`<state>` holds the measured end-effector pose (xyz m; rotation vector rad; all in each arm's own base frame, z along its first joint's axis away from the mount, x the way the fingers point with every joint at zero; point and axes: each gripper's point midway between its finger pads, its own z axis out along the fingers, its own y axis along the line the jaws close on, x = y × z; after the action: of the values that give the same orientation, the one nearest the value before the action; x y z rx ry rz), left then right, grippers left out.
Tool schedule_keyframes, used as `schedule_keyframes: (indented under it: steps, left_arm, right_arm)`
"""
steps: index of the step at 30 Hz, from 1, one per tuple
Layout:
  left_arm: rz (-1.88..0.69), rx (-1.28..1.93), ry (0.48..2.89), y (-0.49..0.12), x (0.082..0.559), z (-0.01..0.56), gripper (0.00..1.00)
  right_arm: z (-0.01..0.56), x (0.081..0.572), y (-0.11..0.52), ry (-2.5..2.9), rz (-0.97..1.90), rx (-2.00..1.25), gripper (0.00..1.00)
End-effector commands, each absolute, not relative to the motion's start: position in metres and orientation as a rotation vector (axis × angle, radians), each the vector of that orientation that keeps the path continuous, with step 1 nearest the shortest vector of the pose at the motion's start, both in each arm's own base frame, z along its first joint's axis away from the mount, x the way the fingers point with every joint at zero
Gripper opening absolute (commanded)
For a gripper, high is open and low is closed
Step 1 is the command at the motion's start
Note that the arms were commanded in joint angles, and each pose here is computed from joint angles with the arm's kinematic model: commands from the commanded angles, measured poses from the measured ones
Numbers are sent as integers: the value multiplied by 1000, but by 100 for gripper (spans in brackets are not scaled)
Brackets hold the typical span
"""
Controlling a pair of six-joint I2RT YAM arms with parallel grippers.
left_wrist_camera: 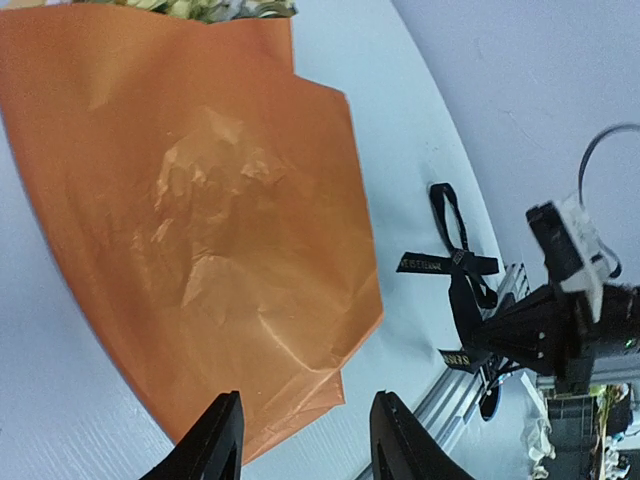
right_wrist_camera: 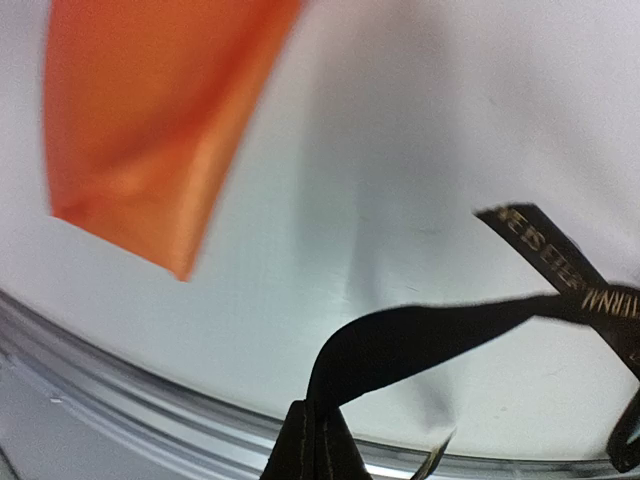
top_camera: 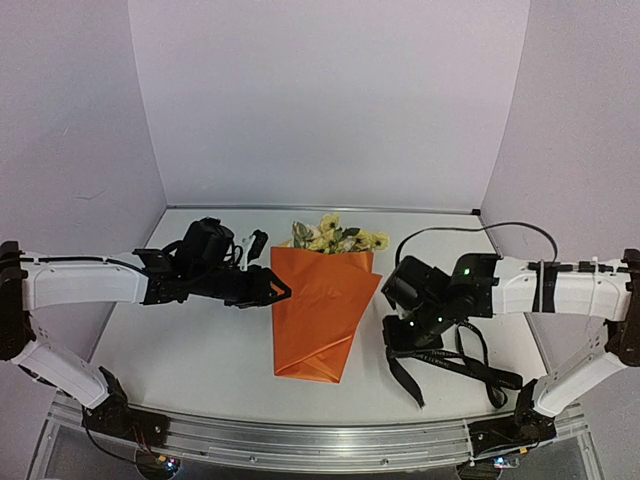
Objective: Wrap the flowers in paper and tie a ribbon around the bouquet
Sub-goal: Pick up the ribbon from the corner of the board, then pass from the right arm to the left
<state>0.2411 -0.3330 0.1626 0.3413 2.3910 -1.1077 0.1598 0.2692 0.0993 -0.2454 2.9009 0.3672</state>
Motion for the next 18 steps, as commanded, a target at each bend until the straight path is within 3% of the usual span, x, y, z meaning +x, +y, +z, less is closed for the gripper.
schedule_keyframes:
  steps: [1,7,18]
  left_arm:
    - [-1143,528,2098,-353,230,214,47]
    - [-1140,716,1923,-369,199,235,50]
    - [-1061,804,1942,-388,177,211,53]
  right_arm:
    - [168,178,323,2822,645,-124,0]
    - [214,193,381,2805,887,-11,0]
    - [220,216,423,2751,1084,300,0]
